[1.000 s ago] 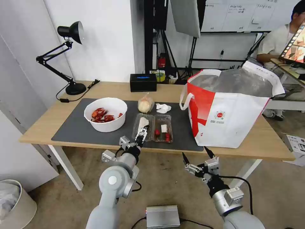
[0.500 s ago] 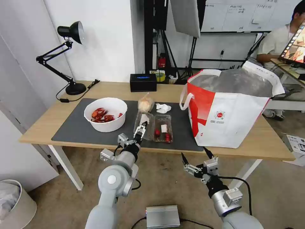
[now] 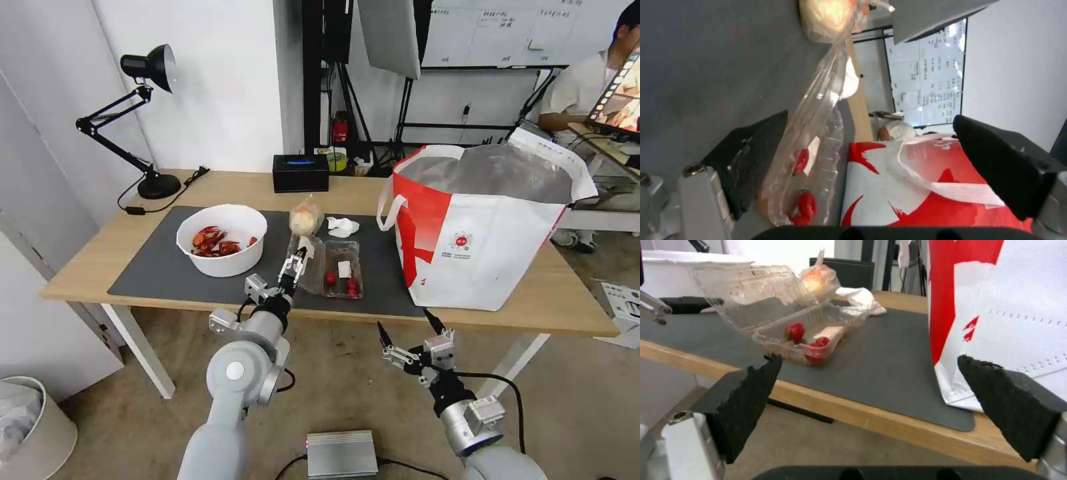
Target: Pick up the trash from the table and place it into the takeout bag.
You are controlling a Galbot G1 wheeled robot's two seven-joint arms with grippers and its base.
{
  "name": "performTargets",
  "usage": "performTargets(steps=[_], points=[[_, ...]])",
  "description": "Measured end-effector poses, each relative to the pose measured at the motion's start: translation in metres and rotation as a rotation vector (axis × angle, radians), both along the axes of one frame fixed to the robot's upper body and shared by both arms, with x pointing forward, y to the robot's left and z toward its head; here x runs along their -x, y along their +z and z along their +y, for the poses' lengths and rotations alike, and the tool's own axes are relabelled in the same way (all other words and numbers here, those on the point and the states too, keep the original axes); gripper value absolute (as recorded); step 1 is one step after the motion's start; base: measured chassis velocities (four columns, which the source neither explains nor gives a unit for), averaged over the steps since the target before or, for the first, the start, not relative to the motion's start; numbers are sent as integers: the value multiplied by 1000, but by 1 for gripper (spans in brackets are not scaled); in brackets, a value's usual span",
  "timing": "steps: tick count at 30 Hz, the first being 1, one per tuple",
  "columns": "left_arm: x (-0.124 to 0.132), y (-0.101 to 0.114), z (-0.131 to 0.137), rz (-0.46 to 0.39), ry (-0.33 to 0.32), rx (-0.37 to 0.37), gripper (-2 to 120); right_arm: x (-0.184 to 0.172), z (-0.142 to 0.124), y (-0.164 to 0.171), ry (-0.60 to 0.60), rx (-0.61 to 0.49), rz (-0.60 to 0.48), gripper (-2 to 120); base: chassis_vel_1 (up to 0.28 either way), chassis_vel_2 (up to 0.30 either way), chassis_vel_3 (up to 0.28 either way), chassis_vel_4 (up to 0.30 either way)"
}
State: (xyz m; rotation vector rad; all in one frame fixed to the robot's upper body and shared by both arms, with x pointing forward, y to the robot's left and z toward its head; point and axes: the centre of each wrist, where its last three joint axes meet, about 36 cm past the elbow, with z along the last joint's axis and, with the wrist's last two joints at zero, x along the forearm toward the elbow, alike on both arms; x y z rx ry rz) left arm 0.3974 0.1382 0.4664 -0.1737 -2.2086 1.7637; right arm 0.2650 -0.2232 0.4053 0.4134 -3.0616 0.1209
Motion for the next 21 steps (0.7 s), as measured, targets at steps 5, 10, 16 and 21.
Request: performTargets(steps=[5,10,16,21], points=[[-1,0,-1,-6,2,2,100,0,0,0,0,0,0,100,0,0,0,0],[-1,1,-3,-21,-3,8,100,1,0,0,-2,0,1,100,0,0,0,0],[0,3,-8,-31,-18,10,100,2,0,0,-1,2,2,100,0,0,0,0],[1,3,-12,-43,-29,4,100,2,0,0,-1,2,1,100,0,0,0,0]])
